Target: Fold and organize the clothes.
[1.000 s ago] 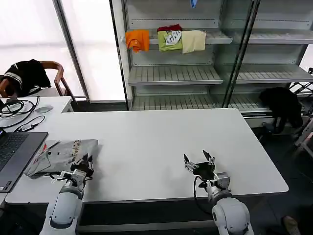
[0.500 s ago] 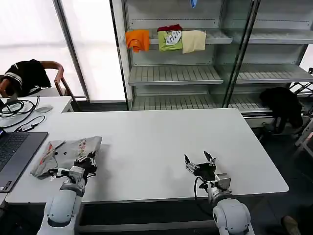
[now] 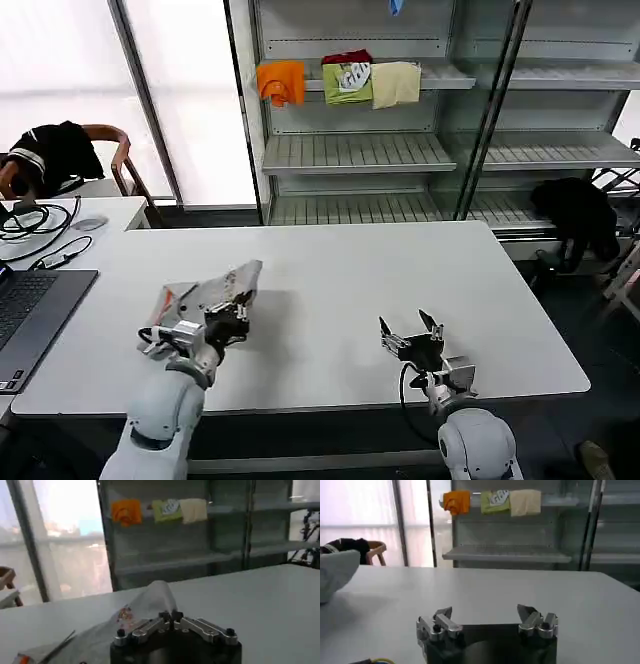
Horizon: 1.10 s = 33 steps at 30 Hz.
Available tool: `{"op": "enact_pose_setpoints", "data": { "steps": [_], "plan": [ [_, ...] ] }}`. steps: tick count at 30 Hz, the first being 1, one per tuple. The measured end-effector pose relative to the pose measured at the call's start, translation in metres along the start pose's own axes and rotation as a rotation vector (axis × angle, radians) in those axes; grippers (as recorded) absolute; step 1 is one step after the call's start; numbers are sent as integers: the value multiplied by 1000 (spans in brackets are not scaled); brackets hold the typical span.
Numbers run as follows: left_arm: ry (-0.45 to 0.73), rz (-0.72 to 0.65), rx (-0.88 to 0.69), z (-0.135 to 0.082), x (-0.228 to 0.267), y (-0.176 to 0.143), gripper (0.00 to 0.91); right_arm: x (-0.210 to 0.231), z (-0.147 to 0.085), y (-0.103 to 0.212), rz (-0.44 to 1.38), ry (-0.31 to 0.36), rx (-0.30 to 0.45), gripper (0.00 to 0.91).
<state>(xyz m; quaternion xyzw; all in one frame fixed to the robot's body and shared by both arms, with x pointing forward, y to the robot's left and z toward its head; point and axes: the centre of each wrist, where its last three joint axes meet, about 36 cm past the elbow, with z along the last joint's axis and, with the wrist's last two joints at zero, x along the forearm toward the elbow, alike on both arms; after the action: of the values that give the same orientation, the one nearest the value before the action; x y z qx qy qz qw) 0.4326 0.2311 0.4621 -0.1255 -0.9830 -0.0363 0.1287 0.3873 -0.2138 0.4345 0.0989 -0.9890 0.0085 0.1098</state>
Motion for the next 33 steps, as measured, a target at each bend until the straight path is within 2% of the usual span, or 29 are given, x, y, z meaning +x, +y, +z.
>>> {"op": "enact_pose_setpoints", "data": {
  "steps": [6, 7, 8, 16, 20, 25, 32, 33],
  "plan": [
    [-11, 89, 45, -6, -13, -33, 20, 1, -3, 1, -3, -9, -2, 907],
    [-13, 100, 50, -8, -16, -39, 786, 1, -3, 1, -3, -10, -3, 907],
    [-14, 110, 54, -8, -18, -43, 907, 1, -4, 2, -4, -10, -3, 907],
    [-23, 166, 79, -13, -20, -65, 907, -2, -5, 6, -24, -15, -23, 907],
    [-63, 167, 93, -26, -14, -63, 907, -8, -4, 12, -35, -9, -57, 907],
    [-121, 145, 122, -43, 1, -48, 907, -21, -5, 27, -69, 15, -149, 907],
    [-138, 49, 144, -45, 17, -3, 907, -44, -6, 61, -161, 68, -303, 907],
    [-137, 34, 146, -43, 19, 4, 907, -48, -7, 67, -174, 77, -321, 776]
  ]
}}
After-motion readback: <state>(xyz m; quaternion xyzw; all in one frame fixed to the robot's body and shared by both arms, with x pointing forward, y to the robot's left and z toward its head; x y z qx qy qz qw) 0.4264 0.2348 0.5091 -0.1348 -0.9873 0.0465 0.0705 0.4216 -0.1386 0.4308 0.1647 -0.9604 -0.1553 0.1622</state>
